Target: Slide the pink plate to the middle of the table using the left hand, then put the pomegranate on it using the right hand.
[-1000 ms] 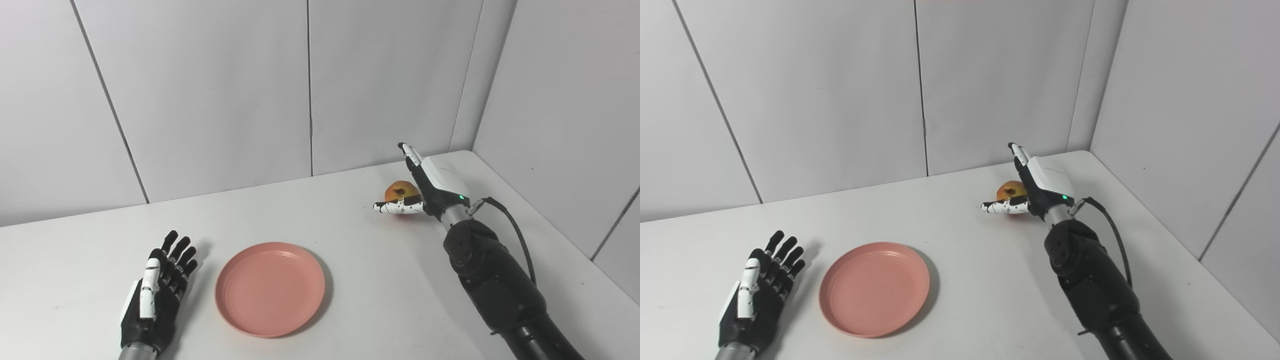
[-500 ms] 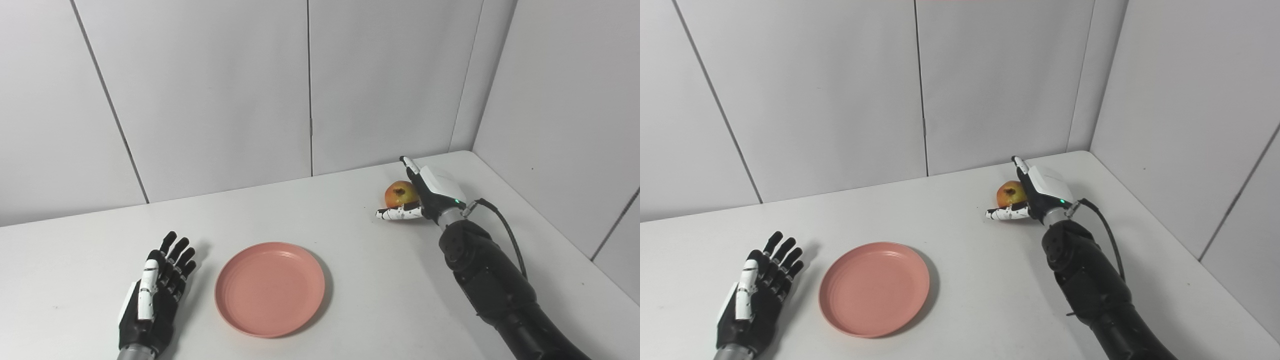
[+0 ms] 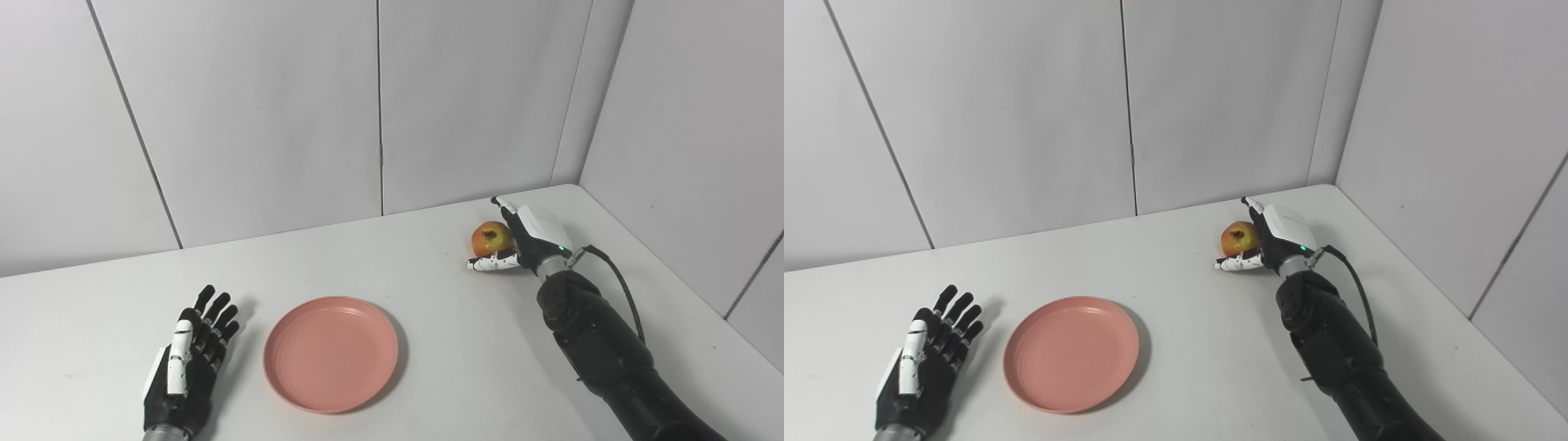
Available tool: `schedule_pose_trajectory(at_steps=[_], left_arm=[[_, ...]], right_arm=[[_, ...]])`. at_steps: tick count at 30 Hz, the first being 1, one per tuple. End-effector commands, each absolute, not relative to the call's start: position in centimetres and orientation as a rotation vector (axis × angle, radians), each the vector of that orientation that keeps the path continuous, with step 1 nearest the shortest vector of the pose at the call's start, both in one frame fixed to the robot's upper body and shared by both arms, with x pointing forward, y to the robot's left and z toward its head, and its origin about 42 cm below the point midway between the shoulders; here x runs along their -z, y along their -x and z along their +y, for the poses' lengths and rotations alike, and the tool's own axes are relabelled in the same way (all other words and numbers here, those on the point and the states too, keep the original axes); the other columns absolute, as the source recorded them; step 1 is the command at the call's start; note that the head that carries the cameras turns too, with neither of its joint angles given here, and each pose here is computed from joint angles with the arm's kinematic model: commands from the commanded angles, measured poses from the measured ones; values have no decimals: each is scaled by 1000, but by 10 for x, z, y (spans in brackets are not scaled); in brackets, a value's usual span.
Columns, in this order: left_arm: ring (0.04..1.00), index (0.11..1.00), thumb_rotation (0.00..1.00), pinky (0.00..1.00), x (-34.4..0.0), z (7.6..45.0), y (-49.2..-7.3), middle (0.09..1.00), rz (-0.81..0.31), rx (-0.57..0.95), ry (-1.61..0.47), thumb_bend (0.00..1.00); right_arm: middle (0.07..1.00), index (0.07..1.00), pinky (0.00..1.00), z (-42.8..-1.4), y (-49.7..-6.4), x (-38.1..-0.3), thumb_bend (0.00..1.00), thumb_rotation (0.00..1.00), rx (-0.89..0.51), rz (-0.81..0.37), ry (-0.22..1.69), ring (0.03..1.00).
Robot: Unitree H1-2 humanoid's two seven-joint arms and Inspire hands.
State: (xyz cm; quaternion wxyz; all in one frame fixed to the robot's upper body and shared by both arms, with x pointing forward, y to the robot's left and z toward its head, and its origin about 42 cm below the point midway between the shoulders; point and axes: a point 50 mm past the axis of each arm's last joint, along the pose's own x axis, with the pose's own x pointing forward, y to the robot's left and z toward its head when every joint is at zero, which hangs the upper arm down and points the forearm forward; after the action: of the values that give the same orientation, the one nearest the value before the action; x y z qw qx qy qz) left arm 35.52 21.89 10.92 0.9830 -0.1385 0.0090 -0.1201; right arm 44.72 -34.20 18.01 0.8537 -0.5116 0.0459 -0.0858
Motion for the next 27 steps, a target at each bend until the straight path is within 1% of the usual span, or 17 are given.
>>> schedule_pose_trajectory(at_steps=[1, 5, 7, 9, 11, 12, 14, 17, 18, 19, 21, 22, 27], left_arm=[[948, 951, 1000, 971, -98, 223, -350, 951, 80, 240, 266, 355], [943, 947, 1000, 963, -99, 222, -350, 947, 81, 235, 255, 357], [944, 946, 1000, 965, -99, 222, -350, 947, 79, 235, 257, 358], [943, 946, 1000, 966, -99, 222, -349, 947, 81, 234, 259, 354], [942, 946, 1000, 965, -99, 222, -349, 946, 81, 235, 258, 354], [944, 947, 1000, 966, -99, 222, -349, 948, 81, 236, 256, 356], [945, 949, 1000, 967, -99, 222, -349, 949, 81, 239, 257, 362], [945, 950, 1000, 968, -99, 221, -349, 950, 85, 237, 260, 364], [944, 948, 1000, 967, -99, 221, -349, 949, 86, 236, 262, 363], [943, 948, 1000, 967, -99, 221, -349, 948, 84, 236, 259, 362], [941, 945, 1000, 963, -99, 220, -349, 946, 83, 237, 253, 362], [942, 946, 1000, 963, -98, 220, -350, 947, 84, 238, 251, 365], [940, 945, 1000, 957, -98, 218, -350, 946, 87, 237, 250, 370]], right_arm=[[865, 862, 712, -341, -462, -213, 915, 275, 236, -47, 1056, 812], [816, 809, 686, -337, -466, -210, 866, 202, 235, -72, 1031, 773], [796, 787, 670, -334, -469, -208, 849, 184, 234, -87, 1015, 755], [743, 739, 612, -332, -472, -207, 809, 144, 232, -103, 998, 697], [708, 711, 568, -330, -474, -205, 776, 138, 232, -110, 993, 653], [673, 680, 529, -329, -476, -204, 742, 129, 233, -112, 993, 610], [635, 647, 496, -327, -478, -202, 700, 117, 233, -103, 1001, 570], [601, 608, 470, -325, -481, -200, 644, 104, 206, -85, 1018, 541], [570, 539, 441, -324, -481, -200, 563, 123, 199, -83, 1019, 515], [559, 515, 431, -324, -481, -199, 536, 130, 190, -83, 1018, 507], [522, 493, 394, -323, -481, -198, 507, 135, 182, -86, 1005, 474], [506, 490, 391, -323, -480, -198, 502, 136, 180, -88, 996, 464], [490, 487, 387, -323, -477, -202, 495, 136, 180, -83, 981, 450]])
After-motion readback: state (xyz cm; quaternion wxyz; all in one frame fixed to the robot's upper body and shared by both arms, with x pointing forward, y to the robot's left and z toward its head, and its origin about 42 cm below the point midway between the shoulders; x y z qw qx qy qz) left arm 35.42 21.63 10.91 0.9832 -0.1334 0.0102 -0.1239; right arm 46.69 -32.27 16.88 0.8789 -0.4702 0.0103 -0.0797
